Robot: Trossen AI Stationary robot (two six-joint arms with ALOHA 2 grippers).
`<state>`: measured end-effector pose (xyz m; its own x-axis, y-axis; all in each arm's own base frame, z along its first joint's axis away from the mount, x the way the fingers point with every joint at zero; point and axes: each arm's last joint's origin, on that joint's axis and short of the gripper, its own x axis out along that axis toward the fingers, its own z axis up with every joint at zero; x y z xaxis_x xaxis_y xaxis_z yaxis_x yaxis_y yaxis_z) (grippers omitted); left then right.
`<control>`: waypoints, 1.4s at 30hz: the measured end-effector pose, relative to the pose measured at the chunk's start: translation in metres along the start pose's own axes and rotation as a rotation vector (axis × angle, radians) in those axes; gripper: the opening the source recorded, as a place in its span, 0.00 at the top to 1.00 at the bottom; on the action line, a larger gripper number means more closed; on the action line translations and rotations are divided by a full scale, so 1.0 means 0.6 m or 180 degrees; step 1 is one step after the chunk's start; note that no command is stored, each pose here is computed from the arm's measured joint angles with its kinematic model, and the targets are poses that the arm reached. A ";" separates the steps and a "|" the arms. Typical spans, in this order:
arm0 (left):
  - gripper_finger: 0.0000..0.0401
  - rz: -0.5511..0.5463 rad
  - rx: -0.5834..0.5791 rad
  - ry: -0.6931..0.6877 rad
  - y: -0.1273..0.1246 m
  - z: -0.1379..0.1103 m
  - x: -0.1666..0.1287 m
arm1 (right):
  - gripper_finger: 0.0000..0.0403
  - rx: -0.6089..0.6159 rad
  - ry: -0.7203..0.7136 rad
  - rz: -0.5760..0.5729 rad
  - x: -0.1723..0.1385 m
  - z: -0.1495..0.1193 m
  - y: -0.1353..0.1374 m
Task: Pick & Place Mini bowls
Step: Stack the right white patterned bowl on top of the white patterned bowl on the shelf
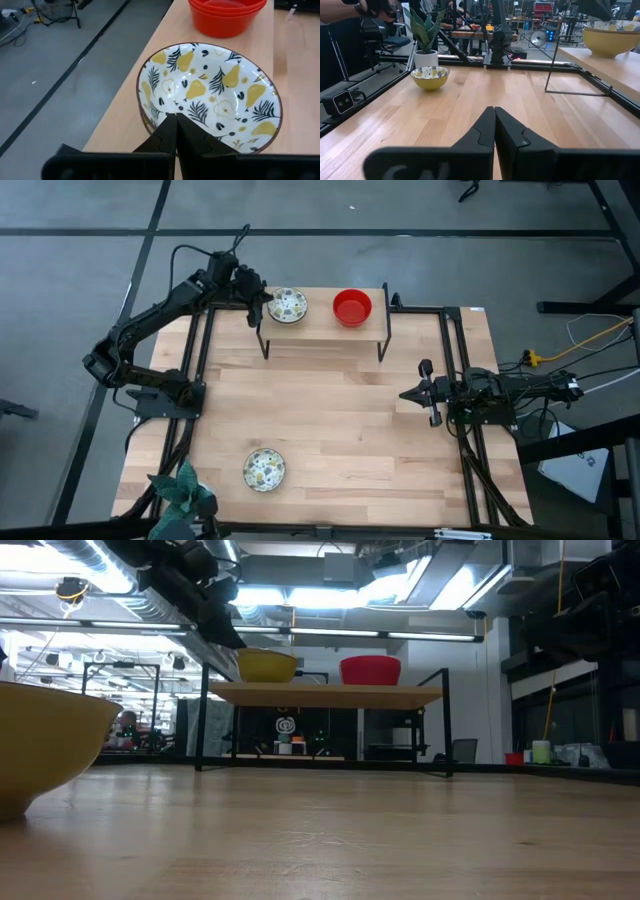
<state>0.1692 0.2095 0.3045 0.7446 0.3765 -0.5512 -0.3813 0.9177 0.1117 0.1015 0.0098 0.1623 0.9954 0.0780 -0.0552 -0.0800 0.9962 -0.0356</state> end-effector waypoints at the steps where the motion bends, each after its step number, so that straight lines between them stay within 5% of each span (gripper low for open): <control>1: 1.00 0.0009 -0.0001 0.0007 0.000 0.000 0.000 | 0.99 -0.0001 0.0000 0.0000 0.000 0.000 0.000; 42: 1.00 0.0035 -0.0148 0.0128 -0.001 -0.006 0.000 | 0.99 -0.0001 -0.0002 0.0000 0.000 0.000 0.000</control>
<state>0.1676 0.2083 0.3017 0.7180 0.3802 -0.5831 -0.4150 0.9063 0.0799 0.1015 0.0098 0.1623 0.9955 0.0780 -0.0547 -0.0800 0.9962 -0.0358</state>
